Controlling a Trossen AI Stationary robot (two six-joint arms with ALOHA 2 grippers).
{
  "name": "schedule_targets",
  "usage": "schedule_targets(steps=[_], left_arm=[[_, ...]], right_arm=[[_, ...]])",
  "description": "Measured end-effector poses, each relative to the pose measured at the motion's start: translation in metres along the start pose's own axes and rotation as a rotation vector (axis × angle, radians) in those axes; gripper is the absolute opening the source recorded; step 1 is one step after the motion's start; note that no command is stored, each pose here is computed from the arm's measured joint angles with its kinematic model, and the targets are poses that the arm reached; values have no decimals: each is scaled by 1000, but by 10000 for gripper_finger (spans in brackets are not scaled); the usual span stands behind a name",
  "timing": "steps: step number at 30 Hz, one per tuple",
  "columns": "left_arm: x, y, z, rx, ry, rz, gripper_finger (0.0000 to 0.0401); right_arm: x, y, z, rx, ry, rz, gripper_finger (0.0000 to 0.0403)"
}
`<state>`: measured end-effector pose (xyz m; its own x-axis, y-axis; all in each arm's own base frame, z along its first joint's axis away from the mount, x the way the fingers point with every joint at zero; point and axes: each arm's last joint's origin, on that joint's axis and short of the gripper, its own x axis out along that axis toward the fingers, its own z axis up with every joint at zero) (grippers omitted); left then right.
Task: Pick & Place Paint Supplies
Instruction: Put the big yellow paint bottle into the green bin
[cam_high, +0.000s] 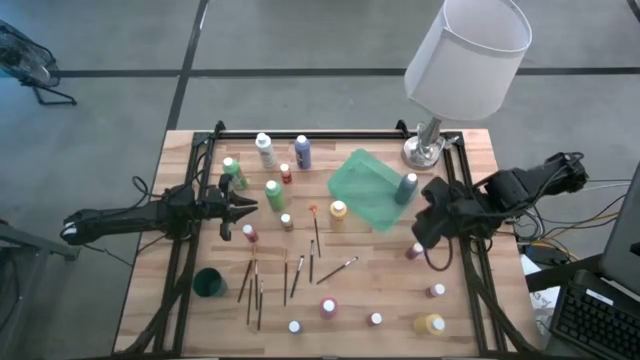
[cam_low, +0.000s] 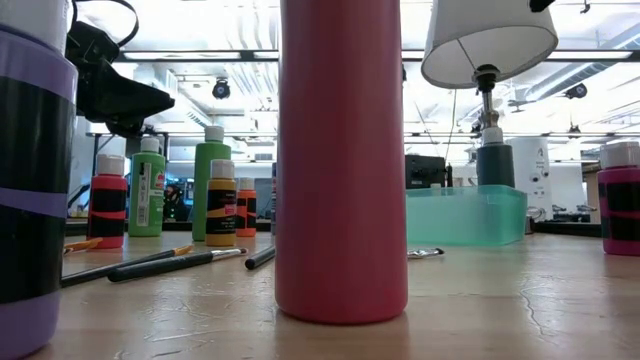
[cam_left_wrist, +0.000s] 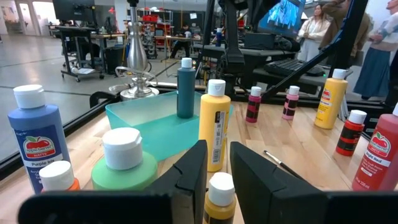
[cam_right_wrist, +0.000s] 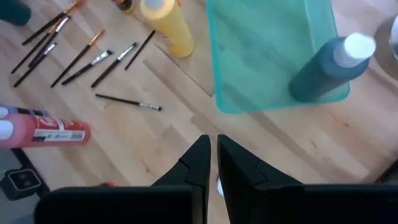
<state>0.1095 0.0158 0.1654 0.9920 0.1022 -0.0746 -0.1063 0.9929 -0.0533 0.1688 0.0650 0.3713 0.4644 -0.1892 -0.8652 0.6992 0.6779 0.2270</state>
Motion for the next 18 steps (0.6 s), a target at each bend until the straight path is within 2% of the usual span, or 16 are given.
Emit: schedule_targets(steps=[10,18], left_arm=[[0,0,0,0,-1,0,76],[0,0,0,0,0,0,76]], right_arm=[[11,0,-7,20,-7,-33,28],[11,3,-15,-17,3,-17,27]])
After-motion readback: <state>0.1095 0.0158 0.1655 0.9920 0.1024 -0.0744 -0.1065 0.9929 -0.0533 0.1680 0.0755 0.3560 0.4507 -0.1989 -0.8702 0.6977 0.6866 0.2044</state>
